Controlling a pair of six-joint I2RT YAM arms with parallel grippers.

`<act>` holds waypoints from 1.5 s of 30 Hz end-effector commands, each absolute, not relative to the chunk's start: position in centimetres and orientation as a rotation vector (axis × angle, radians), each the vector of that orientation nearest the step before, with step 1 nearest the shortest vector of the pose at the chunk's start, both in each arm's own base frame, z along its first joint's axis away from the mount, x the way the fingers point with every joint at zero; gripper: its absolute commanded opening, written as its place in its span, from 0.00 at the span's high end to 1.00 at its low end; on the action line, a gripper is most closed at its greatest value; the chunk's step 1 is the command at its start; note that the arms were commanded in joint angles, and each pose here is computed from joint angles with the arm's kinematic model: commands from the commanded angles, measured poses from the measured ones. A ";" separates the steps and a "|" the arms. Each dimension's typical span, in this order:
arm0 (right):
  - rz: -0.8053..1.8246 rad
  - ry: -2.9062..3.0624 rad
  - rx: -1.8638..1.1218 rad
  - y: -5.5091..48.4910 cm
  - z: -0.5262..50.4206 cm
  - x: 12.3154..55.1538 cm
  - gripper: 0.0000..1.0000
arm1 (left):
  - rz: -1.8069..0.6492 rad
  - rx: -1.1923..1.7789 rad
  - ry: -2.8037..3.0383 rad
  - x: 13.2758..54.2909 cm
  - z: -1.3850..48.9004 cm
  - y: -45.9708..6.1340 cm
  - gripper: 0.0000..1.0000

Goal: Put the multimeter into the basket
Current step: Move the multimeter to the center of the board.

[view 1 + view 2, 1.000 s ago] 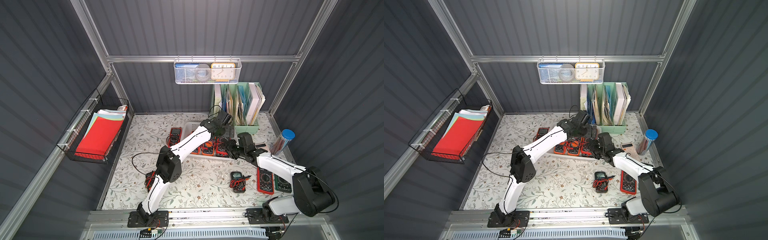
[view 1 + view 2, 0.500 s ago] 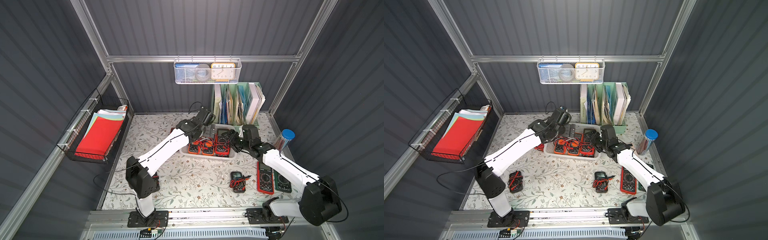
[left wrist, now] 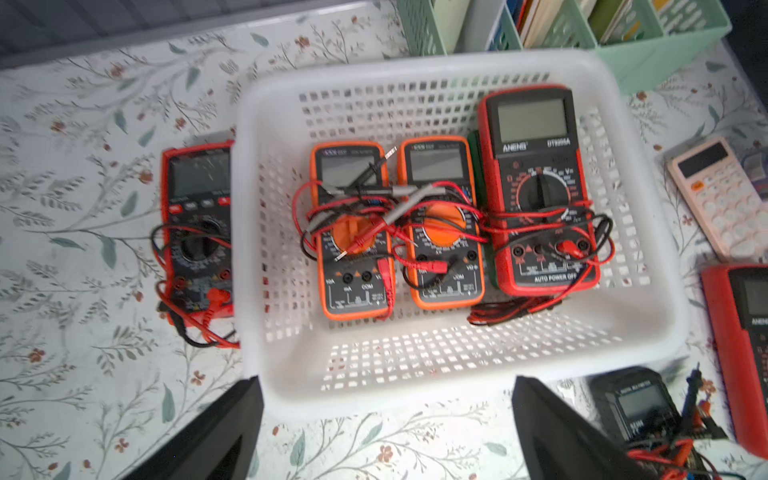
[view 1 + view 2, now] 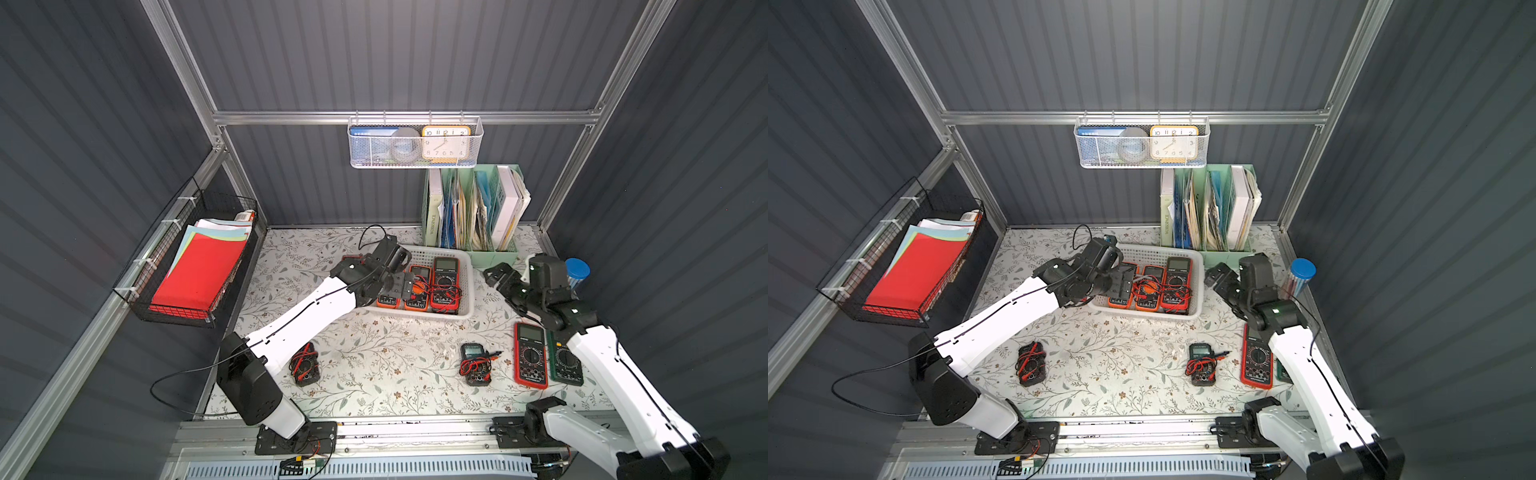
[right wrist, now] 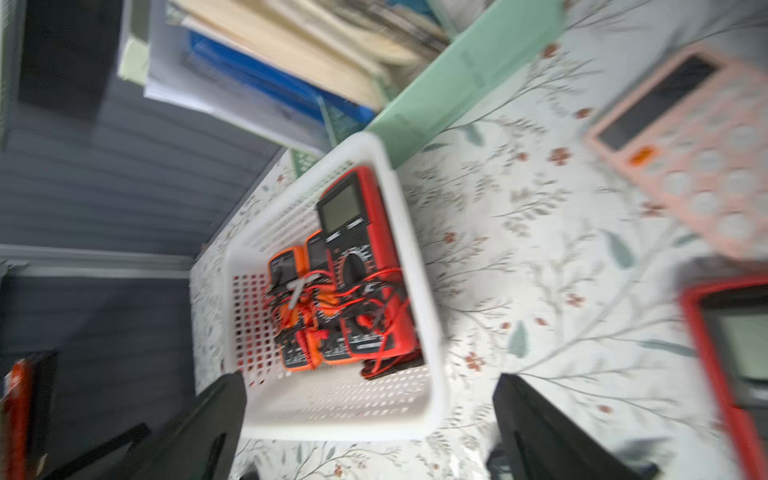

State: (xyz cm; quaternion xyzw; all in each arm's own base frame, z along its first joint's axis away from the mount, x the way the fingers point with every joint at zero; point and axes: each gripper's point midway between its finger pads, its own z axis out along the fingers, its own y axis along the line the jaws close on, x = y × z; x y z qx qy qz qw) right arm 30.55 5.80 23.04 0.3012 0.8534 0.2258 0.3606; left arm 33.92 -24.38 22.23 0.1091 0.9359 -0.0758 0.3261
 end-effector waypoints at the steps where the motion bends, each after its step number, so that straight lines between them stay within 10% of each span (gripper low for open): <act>1: 0.273 2.405 0.838 1.8 18.9 25.7 0.01 | -0.363 0.320 2.479 32.4 21.5 -27.1 0.01; 11: -0.039 2.569 1.073 -2.2 11.5 20.1 0.01 | -0.528 0.426 2.473 33.3 19.6 -31.9 0.01; 29: 0.154 2.674 1.226 0.4 4.3 21.1 0.01 | -0.605 0.511 2.478 32.9 18.6 -33.5 0.01; 45: 0.294 2.696 1.072 7.3 7.4 25.1 0.02 | -0.610 0.487 2.470 32.7 18.8 -33.1 0.01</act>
